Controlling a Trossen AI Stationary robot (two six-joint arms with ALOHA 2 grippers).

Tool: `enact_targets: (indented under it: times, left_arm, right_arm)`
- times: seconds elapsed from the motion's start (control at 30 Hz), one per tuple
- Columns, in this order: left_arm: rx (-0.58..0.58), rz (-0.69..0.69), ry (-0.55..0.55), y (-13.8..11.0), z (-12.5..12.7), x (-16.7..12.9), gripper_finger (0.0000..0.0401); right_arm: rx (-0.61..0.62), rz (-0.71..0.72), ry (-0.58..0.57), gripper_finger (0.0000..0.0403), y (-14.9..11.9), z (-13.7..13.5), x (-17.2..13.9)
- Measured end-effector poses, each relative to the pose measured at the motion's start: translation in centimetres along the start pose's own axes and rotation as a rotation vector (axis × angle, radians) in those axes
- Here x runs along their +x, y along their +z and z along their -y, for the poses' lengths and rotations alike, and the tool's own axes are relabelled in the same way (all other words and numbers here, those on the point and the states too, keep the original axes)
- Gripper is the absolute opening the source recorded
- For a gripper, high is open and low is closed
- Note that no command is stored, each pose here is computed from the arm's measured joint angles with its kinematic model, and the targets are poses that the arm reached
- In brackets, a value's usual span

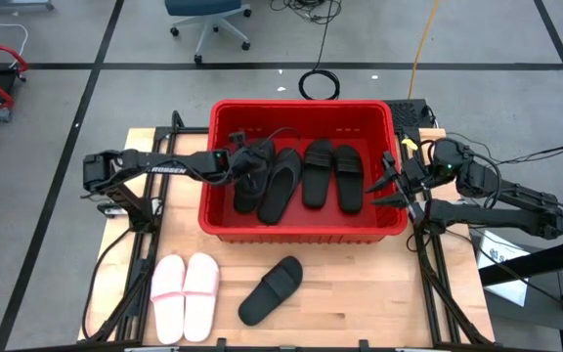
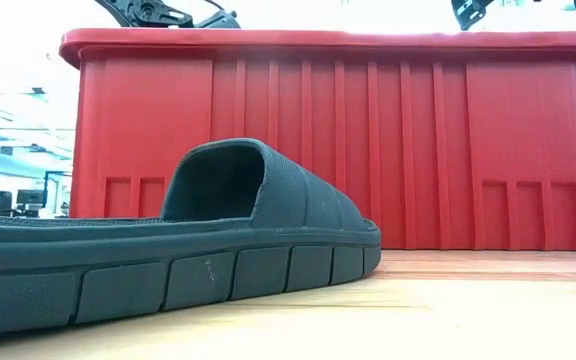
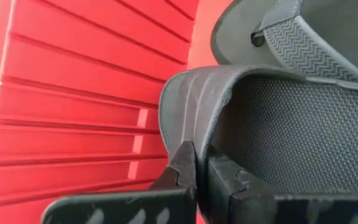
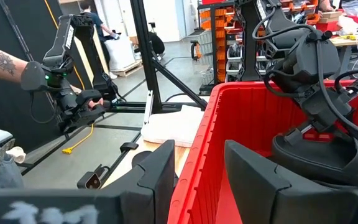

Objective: Pick and place slides into bin
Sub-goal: Put the black slide into the red bin

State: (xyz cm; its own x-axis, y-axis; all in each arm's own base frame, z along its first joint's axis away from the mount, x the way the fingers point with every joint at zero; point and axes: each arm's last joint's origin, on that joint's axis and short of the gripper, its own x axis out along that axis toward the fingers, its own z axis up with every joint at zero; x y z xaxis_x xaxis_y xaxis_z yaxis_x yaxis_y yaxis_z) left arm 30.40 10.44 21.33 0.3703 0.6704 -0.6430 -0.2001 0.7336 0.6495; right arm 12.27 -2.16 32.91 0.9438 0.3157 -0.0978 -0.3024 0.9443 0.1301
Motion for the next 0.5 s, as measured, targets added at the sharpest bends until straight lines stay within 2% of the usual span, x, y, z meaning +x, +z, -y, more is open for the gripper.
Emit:
enact_targets:
  times: [0.33,0.5]
  left_arm:
    - [-0.048,-0.005,-0.014,-0.25,-0.45,0.33,0.0006]
    - [-0.05,-0.003,-0.017,-0.23,-0.44,0.33,0.0031]
  right_arm:
    - [0.0,0.0,0.0,0.013,0.0,0.0,0.0]
    - [0.0,0.0,-0.001,0.013,0.0,0.01,0.0]
